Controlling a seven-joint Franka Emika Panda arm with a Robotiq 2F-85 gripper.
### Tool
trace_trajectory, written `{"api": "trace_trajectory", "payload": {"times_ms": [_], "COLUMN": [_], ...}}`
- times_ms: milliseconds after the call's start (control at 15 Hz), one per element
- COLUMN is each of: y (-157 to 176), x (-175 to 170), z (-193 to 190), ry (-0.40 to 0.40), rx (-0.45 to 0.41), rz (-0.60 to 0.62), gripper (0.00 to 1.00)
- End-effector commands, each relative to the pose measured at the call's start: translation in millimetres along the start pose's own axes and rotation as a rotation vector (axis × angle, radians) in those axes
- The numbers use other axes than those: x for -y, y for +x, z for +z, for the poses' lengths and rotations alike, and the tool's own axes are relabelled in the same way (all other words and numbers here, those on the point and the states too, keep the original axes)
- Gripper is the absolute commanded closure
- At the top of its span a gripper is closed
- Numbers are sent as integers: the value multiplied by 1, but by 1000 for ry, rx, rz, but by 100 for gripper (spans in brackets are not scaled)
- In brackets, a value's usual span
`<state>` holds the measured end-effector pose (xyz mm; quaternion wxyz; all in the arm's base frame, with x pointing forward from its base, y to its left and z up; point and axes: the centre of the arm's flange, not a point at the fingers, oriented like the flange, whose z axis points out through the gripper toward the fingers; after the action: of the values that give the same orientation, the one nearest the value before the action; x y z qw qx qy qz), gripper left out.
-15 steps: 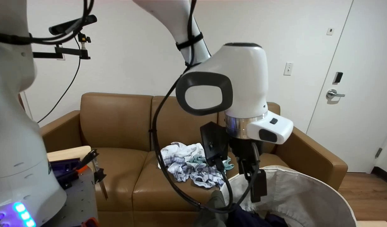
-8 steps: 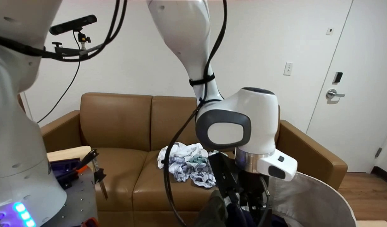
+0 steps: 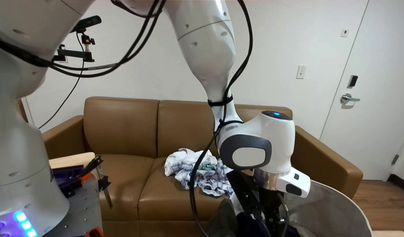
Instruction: Take the underwear out of the laundry bag and put it on the sofa
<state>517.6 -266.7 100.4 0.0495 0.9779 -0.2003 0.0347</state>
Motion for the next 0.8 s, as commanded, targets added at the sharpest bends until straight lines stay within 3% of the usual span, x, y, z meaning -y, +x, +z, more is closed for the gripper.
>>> {"api": "trace_trajectory", "payload": {"times_ms": [0,267,600,733], "y": [13,15,14,16], "x": [-8,-15,-25,-26], "z": [22,27,1,-15], "ry": [4,2,11,20], "rx": [40,75,81,61], "rz": [-5,19,28,21], "gripper": [31,61,93,97]}}
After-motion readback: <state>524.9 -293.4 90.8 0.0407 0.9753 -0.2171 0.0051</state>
